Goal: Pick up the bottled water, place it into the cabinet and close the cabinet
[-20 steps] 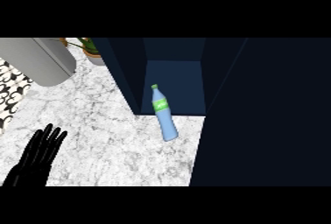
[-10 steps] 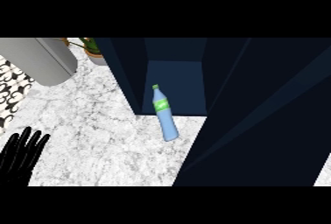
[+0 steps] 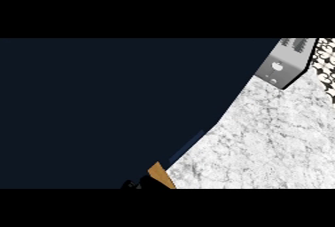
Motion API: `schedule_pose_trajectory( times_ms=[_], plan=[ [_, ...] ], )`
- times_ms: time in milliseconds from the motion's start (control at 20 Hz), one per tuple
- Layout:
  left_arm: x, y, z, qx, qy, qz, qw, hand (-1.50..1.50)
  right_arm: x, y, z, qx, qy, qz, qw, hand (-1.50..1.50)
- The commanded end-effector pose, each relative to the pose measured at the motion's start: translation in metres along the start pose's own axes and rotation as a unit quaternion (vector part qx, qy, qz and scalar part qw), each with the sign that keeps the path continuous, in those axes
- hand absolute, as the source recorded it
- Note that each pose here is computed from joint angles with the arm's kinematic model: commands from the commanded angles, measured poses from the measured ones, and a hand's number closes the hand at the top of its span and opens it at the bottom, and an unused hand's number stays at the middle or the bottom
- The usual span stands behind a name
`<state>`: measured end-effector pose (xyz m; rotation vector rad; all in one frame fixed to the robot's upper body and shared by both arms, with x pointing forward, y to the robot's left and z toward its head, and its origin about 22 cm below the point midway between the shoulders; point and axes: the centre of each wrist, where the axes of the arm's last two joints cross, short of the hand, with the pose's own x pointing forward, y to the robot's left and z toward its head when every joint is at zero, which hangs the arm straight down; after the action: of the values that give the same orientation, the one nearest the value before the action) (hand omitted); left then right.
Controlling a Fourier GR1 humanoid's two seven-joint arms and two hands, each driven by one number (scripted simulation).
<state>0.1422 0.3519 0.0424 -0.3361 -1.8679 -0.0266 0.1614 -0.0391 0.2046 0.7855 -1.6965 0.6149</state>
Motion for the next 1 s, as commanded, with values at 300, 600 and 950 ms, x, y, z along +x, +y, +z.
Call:
schedule_pose_trajectory(
  times_ms=[300, 600, 950],
  plan=[
    [0.030, -0.009, -0.010, -0.009, -0.011, 0.000, 0.9999, -1.50, 0.007, 0.004, -0.080, -0.063, 0.010, -0.061, 0.996, 1.50],
    [0.032, 0.003, -0.004, 0.004, -0.006, -0.006, 0.9999, -1.50, -0.022, -0.018, -0.091, 0.098, 0.077, -0.074, 0.989, 1.50],
    [0.047, -0.005, -0.003, 0.005, -0.003, -0.012, 0.9999, -1.50, -0.035, -0.072, -0.113, 0.095, 0.086, -0.092, 0.987, 1.50]
  ],
)
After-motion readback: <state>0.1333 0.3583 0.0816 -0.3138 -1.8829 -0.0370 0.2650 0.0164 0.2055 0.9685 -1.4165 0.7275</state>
